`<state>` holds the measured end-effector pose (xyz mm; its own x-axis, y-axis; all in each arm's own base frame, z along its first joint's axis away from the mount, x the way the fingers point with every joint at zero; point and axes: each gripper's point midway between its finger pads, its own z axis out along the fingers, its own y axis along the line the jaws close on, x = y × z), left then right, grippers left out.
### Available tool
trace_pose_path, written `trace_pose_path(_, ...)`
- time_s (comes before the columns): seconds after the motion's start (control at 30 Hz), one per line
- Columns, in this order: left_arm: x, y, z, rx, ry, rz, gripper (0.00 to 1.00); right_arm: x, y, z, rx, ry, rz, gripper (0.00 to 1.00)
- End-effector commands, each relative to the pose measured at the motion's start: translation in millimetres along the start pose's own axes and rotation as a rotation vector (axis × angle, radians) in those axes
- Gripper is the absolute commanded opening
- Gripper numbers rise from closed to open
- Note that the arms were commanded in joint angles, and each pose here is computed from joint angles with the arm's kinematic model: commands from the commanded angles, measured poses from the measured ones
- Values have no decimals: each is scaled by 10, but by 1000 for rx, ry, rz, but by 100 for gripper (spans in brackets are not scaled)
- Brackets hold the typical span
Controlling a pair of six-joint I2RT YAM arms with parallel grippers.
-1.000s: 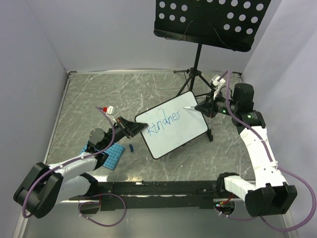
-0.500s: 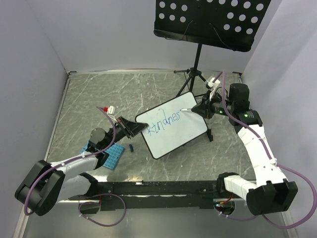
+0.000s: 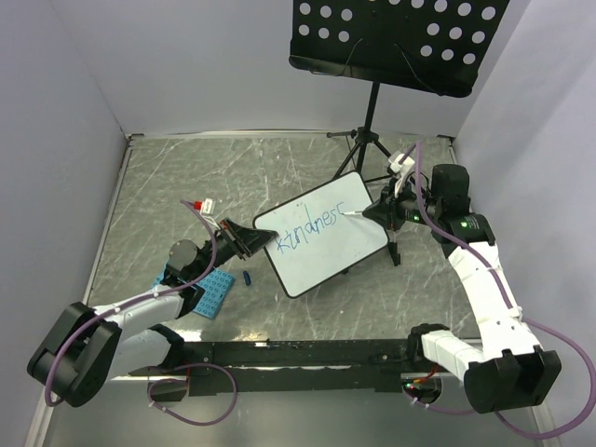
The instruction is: Write a sentence on the whiteboard
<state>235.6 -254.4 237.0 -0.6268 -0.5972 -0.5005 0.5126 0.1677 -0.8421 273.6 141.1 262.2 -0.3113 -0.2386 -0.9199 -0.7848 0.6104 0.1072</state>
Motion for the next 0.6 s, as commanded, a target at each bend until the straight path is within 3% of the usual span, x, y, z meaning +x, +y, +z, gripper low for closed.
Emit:
trace_pose_path(0.0, -297, -603, -24, 203, -102, 70, 1, 38, -22, -46, 22, 9, -20, 0)
trace_pose_path(0.57, -284, -581, -17, 202, -96, 64, 1, 32, 289, -27, -104, 3, -23, 0)
